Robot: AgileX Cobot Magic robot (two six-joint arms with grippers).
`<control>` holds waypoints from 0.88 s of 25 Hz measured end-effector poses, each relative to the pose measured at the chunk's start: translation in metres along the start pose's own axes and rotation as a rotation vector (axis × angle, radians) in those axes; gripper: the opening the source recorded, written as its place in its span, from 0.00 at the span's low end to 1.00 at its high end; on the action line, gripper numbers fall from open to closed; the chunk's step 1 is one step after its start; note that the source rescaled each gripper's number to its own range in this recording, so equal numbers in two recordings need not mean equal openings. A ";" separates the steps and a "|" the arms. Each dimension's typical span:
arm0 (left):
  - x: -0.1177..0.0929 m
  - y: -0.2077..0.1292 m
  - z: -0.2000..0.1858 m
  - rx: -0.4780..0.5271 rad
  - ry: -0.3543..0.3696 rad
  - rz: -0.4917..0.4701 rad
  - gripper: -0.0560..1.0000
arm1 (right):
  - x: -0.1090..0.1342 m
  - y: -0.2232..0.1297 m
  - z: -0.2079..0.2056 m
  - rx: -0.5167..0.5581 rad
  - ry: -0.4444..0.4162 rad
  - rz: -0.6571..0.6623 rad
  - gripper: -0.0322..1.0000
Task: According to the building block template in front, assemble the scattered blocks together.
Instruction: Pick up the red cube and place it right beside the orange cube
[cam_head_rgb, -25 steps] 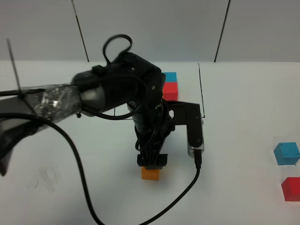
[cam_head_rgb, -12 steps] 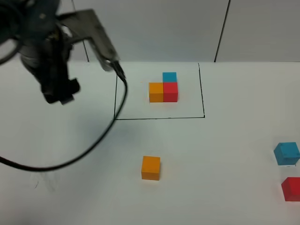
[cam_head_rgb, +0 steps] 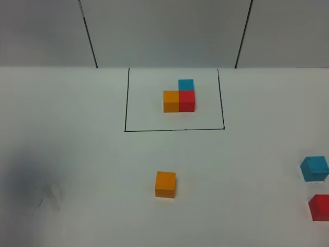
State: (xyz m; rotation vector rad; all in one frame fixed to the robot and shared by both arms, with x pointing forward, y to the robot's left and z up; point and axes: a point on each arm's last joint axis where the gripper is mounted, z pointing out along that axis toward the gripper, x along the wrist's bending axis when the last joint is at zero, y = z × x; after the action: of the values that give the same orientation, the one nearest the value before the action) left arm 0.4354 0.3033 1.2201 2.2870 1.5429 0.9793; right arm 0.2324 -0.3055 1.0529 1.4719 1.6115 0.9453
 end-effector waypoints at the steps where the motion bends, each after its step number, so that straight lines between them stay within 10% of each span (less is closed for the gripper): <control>1: 0.000 -0.014 -0.012 -0.019 0.013 -0.015 0.85 | 0.000 0.000 0.000 0.000 0.000 0.000 0.03; 8: -0.026 -0.113 -0.083 -0.295 0.053 -0.089 0.82 | 0.000 0.000 0.000 0.000 0.000 0.000 0.03; 13: -0.054 -0.160 -0.110 -0.511 -0.051 -0.211 0.82 | 0.000 0.000 0.000 0.000 0.000 0.000 0.03; 22: -0.094 -0.206 -0.062 -0.539 -0.177 -0.328 0.82 | 0.000 0.000 0.000 0.000 0.000 0.000 0.03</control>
State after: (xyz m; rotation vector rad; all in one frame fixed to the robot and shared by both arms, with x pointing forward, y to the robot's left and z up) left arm 0.2217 0.2967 1.1223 1.6442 1.3216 0.9309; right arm 0.2324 -0.3055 1.0529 1.4719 1.6115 0.9453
